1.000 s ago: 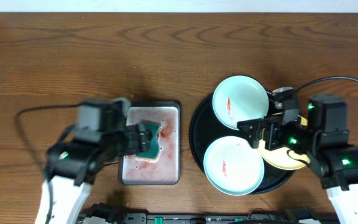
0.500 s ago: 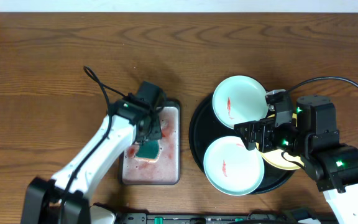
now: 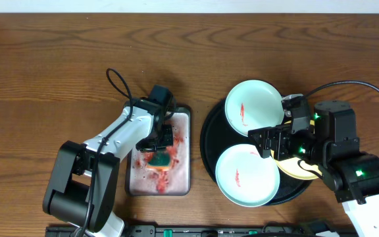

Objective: Clean dirty plates on tray and stack at the side

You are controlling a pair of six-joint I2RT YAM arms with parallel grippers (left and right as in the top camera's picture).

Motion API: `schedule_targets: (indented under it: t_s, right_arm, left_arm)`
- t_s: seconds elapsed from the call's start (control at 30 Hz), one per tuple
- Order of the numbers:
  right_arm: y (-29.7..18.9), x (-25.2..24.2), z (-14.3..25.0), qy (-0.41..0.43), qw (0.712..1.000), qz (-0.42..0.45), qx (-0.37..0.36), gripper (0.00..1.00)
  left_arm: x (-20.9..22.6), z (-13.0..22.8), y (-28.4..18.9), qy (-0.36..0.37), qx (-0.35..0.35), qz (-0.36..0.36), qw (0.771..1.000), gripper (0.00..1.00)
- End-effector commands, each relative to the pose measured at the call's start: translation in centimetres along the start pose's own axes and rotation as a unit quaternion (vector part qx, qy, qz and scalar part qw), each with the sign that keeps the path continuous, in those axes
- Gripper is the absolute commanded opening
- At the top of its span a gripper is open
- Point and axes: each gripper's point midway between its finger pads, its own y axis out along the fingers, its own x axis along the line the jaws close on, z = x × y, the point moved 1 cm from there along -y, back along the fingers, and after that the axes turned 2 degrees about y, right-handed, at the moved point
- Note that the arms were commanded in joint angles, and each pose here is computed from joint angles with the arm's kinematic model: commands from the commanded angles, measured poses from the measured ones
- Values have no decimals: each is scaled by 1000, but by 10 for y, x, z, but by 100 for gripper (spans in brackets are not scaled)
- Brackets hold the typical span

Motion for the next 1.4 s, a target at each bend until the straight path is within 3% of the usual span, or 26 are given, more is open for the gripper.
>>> schedule_targets:
  t_s: [0.0, 0.03, 0.1, 0.17, 0.2, 0.3, 0.53, 0.67, 0.73, 0.83, 1.03, 1.13, 1.23, 1.37]
  right_arm:
    - [-3, 7, -7, -5, 1000, -7, -11, 88]
    - [-3, 7, -7, -5, 1000, -7, -12, 88]
    - [-3, 7, -8, -6, 1000, -7, -14, 88]
    - [-3, 7, -8, -6, 1000, -7, -13, 88]
    - [-3, 7, -7, -5, 1000, -7, -13, 88]
    - [-3, 7, -6, -4, 1000, -6, -10, 88]
    - [-3, 5, -2, -1, 1000, -4, -2, 88]
    - [-3, 5, -3, -1, 1000, -4, -2, 88]
    - [-3, 5, -1, 0, 1000, -3, 1, 88]
    - [1, 0, 6, 15, 1000, 6, 20, 88]
    - [15, -41, 44, 88, 984, 106, 109, 83]
    - [24, -53, 70, 120, 969, 130, 173, 73]
    - [32, -69, 99, 171, 942, 171, 231, 53]
    - [41, -93, 129, 210, 911, 225, 275, 48]
  left_arm:
    - [-8, -9, -19, 2, -18, 21, 1000, 7]
    - [-9, -11, -29, 3, -30, 27, 999, 8]
    - [-12, -14, -49, 5, -56, 39, 998, 41]
    - [-12, -11, -65, 6, -76, 47, 996, 56]
    - [-11, -8, -71, 7, -80, 48, 996, 61]
    - [-6, 4, -76, 5, -68, 43, 997, 62]
    - [8, 27, -28, -28, -16, 21, 999, 61]
    - [7, 24, -8, -34, -19, 27, 999, 51]
    - [5, 21, -7, -33, -23, 29, 999, 43]
    - [3, 16, -8, -32, -34, 34, 998, 8]
    - [-3, 5, -35, 0, -49, 39, 998, 7]
    - [-7, 1, -59, 12, -58, 42, 997, 7]
    - [-9, 1, -83, 20, -69, 46, 996, 8]
    - [-9, 4, -107, 22, -93, 57, 994, 8]
